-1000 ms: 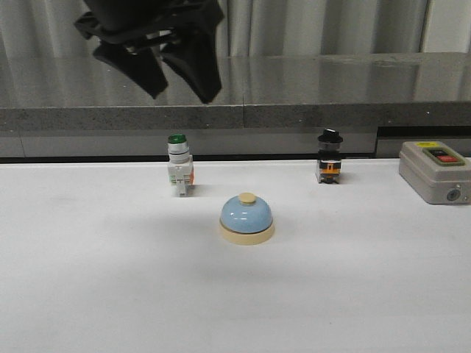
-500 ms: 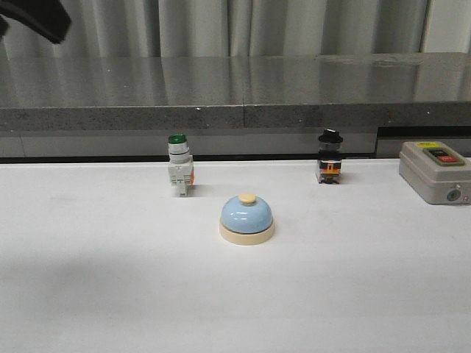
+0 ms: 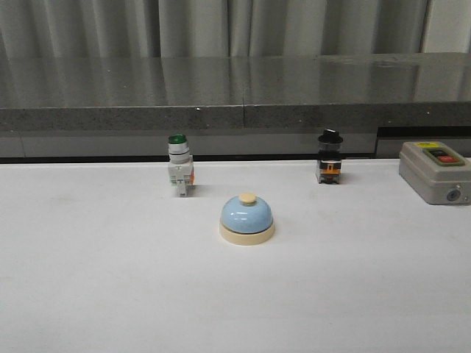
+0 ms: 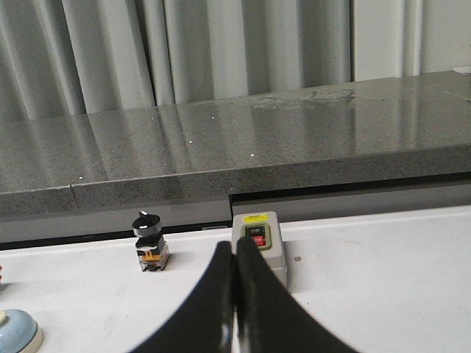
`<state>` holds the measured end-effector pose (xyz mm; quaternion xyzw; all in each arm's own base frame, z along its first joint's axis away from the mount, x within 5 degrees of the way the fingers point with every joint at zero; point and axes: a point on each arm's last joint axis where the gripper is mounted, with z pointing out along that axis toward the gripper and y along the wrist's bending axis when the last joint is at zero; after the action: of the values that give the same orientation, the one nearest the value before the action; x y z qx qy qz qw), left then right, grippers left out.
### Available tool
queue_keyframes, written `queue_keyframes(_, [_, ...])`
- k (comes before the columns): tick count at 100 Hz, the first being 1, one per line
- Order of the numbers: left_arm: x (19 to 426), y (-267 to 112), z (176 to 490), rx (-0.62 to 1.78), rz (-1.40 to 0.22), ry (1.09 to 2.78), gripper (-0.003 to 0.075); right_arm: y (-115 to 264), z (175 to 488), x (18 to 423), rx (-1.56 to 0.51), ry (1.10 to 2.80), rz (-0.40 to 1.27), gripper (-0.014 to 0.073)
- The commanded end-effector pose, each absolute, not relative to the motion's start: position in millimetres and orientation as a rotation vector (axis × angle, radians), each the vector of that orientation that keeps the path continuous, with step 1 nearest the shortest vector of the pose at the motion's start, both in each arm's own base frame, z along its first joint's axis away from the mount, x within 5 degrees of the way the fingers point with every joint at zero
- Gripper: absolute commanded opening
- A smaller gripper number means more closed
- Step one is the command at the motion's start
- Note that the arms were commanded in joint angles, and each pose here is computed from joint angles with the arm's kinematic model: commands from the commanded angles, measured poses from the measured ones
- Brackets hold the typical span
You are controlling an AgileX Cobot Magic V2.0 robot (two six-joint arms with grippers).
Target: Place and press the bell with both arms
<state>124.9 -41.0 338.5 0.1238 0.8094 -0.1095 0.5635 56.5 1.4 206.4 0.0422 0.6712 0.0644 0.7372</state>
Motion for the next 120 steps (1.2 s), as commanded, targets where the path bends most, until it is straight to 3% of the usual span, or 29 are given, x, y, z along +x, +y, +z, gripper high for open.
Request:
queue_keyframes(1, [111,-37,355,0.243,-0.285,1.764,0.0329,2,222,52,0.082,1.348,0.144,-0.0064])
queue_keyframes(36, [93,-32,359,0.237,-0.29,1.694,-0.0022,2,222,52,0.082,1.348,0.144,-0.0064])
queue_keyframes(120, [94,-31,359,0.241,-0.268,1.67,-0.0021,2,222,52,0.082,1.348,0.144,-0.0064])
